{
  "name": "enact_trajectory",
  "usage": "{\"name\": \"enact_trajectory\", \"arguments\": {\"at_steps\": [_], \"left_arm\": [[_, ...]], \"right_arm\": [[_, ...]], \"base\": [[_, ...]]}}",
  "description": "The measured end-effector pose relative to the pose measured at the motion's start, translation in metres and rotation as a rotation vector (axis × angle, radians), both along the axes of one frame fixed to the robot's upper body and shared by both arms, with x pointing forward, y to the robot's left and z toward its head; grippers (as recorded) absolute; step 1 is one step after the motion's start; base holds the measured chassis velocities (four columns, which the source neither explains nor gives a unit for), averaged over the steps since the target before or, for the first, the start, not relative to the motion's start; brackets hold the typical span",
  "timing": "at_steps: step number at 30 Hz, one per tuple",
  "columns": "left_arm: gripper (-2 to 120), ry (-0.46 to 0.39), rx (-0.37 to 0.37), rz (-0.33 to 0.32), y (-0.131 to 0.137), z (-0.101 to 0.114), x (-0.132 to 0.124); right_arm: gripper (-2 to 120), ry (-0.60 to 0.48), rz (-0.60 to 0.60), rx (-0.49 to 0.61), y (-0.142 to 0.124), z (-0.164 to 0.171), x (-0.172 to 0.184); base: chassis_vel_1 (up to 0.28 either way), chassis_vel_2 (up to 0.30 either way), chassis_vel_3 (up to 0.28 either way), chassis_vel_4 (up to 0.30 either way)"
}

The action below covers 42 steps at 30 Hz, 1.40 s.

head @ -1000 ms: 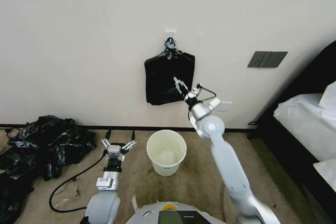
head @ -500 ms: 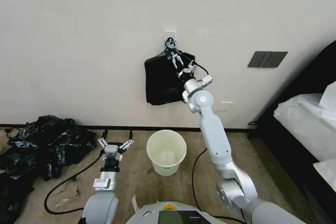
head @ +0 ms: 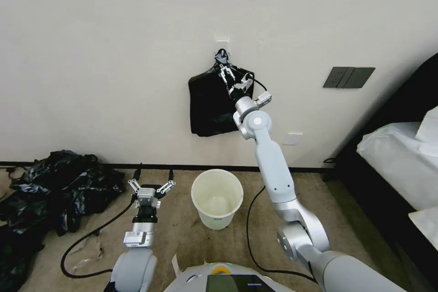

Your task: Place a trash bag onto the trash bin.

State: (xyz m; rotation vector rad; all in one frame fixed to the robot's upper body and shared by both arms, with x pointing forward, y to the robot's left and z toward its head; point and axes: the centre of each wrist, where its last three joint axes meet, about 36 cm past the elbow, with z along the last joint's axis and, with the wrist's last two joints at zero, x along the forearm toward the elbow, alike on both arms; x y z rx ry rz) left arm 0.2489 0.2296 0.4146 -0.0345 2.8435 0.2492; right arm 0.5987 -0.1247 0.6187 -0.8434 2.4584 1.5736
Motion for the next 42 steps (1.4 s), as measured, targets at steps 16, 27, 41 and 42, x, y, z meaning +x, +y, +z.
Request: {"name": "enact_trajectory", "arguments": {"at_steps": [16,27,41,42], "left_arm": [[100,0.001,-0.004,0.0,-0.001,0.001,-0.001],[100,-0.005,-0.01,0.005,-0.001,0.003,-0.003],[100,-0.011,-0.015,0.005,-0.002,0.003,-0.003],[100,-0.01,-0.016,0.005,-0.002,0.003,-0.003]], "right_arm": [[8,-0.003,0.005,-0.009,0.005,-0.001,0.0],[0,-0.023,0.001,-0.011,0.006,0.0,-0.01],[0,-0.062,-0.006,-0.051,-0.007,-0.021,-0.059],[0,-0.06,-0.006,-0.054,-0.007,-0.024,-0.062]], "base": [[0.0,0.0,0.0,0.0],[0.0,0.0,0.0,0.0],[0.0,0.0,0.0,0.0],[0.0,0.0,0.0,0.0]]}}
